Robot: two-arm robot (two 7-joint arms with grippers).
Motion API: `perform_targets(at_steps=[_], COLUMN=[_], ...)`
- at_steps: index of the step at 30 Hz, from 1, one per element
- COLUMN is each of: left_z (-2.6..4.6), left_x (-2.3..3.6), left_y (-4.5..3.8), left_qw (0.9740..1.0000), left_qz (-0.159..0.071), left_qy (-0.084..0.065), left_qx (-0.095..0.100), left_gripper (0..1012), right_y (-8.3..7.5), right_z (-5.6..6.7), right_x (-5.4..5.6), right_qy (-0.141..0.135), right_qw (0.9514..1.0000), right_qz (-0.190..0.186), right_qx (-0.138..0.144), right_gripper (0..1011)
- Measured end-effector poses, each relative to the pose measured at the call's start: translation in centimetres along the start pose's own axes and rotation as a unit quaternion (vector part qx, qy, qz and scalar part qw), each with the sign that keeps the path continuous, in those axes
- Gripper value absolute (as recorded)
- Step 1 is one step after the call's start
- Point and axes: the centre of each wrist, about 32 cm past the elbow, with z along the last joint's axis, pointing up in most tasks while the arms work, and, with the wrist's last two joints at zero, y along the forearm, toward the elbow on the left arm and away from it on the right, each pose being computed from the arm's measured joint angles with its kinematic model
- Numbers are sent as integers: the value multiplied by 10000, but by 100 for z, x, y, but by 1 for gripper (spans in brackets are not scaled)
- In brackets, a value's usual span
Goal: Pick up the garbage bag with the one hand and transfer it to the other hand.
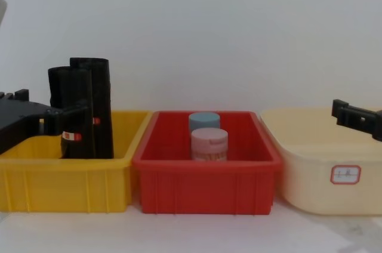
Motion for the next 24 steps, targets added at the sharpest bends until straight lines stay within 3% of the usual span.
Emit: perform_targets(at_steps=[10,24], left_z=[-24,-35], left_x=[19,13], left_y=[-129,-366], left_qw=[9999,9998], left_qz=[52,-125], left_qy=[109,151], left_qx=[-39,-87], left_gripper=[1002,1001], right_y=[0,0], right_z=[0,0], right_x=[0,0], right_qy=[0,0], right_qw=[10000,10000], right_qz=[0,0], right_qx=[0,0], right_gripper=[1000,1000])
